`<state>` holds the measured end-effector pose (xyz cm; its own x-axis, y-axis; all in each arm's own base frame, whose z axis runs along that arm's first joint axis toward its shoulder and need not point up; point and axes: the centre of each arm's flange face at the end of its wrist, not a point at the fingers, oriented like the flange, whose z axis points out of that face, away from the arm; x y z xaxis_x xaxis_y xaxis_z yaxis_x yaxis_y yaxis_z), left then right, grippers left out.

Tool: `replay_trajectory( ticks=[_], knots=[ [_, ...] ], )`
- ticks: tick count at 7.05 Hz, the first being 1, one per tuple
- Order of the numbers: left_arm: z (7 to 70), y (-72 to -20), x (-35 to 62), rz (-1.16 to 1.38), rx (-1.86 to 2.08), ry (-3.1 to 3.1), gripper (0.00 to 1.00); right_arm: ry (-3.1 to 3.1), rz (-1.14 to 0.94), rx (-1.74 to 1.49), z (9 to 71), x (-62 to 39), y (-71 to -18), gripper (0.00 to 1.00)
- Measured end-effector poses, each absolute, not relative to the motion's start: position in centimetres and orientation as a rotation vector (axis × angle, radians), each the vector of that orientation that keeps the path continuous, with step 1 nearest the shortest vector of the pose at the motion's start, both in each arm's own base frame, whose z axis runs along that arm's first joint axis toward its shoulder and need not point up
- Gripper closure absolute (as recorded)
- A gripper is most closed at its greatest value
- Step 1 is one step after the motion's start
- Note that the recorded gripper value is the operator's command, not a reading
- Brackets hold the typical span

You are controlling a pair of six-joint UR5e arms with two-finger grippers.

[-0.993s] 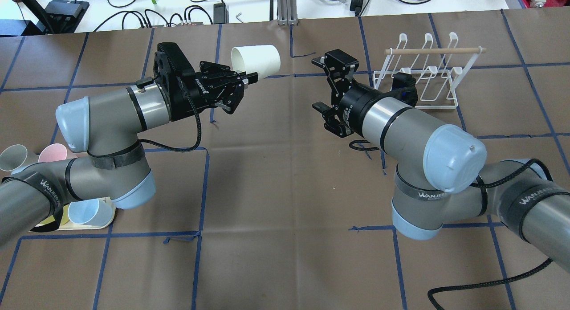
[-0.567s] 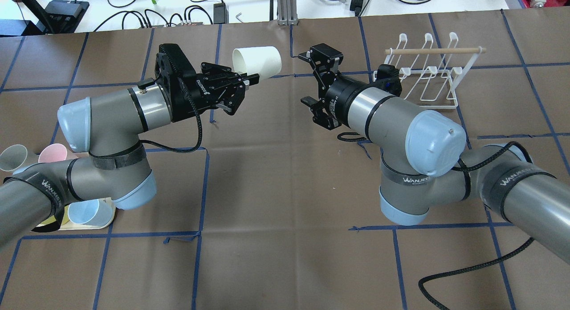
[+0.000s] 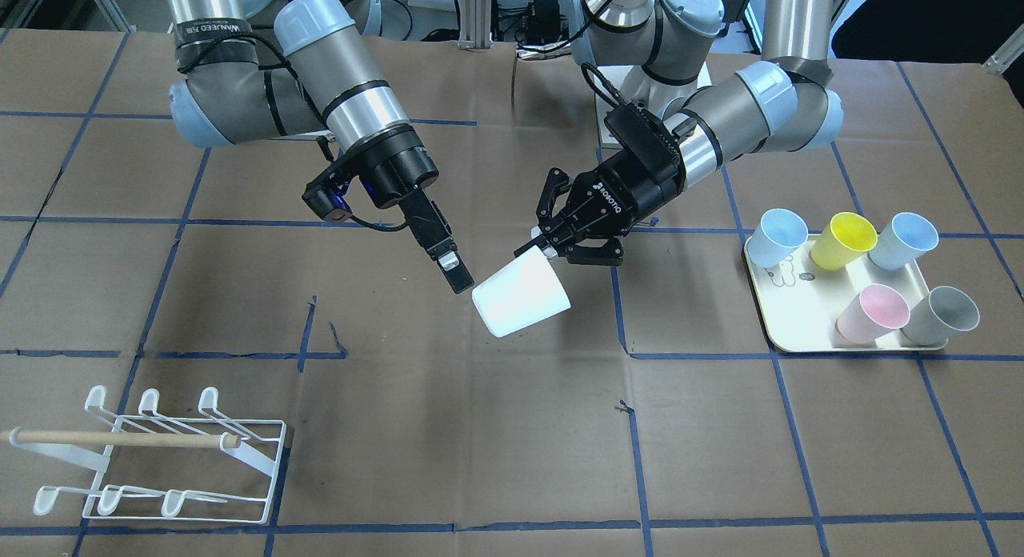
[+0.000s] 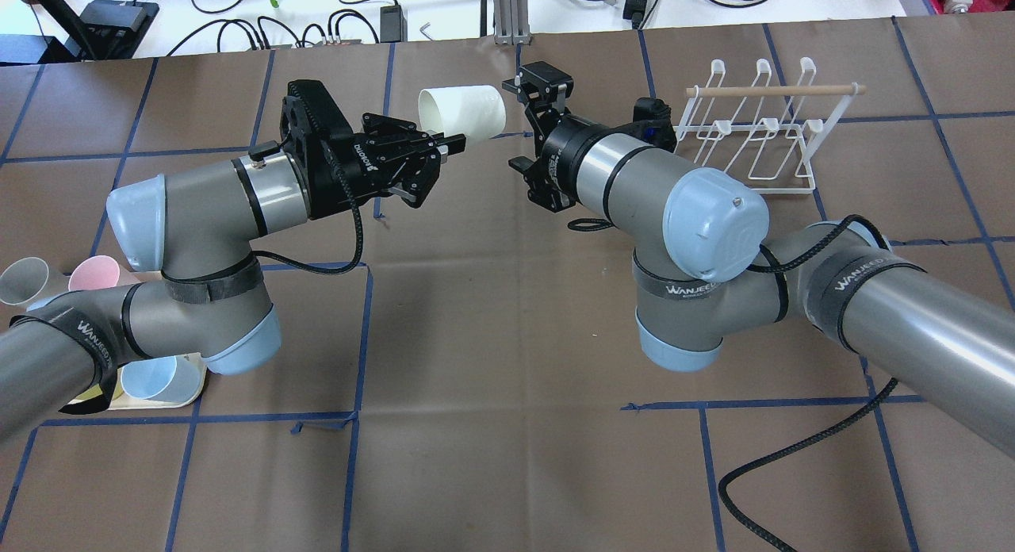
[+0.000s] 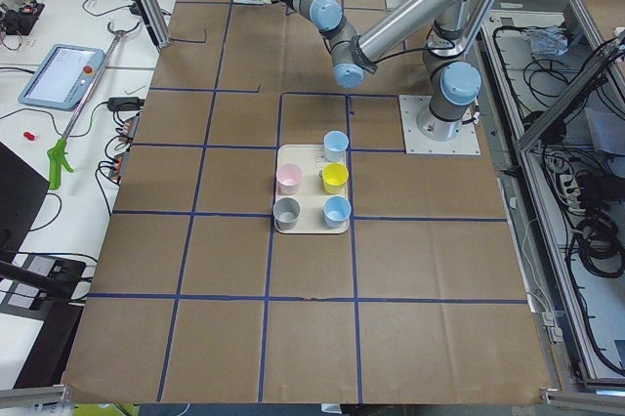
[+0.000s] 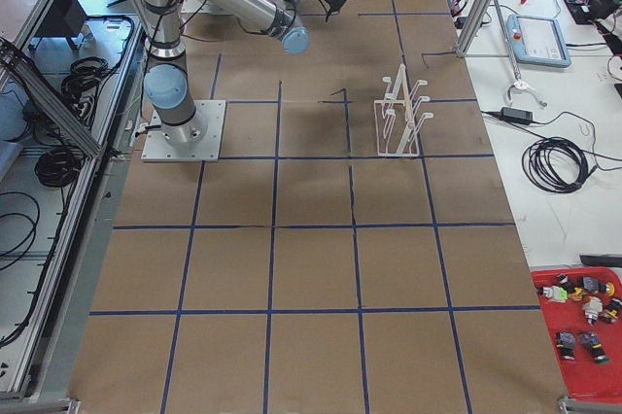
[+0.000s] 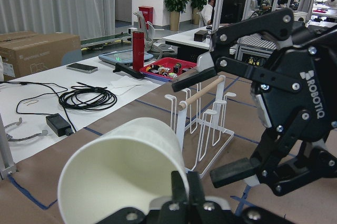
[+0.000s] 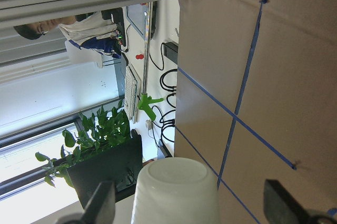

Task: Transfer IKEA cup to right arm and place on rack

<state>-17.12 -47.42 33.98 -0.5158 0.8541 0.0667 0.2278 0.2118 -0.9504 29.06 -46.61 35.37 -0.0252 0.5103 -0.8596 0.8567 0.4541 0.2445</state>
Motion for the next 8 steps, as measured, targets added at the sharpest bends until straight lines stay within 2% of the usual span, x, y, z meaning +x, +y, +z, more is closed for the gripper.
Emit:
replay_trajectory(
  ticks=[8],
  knots=[
    [34.1, -47.5, -17.1, 1.319, -1.0, -1.881, 0.99, 1.672, -0.446, 1.195, 35.4, 32.5, -48.3, 0.0]
  ],
)
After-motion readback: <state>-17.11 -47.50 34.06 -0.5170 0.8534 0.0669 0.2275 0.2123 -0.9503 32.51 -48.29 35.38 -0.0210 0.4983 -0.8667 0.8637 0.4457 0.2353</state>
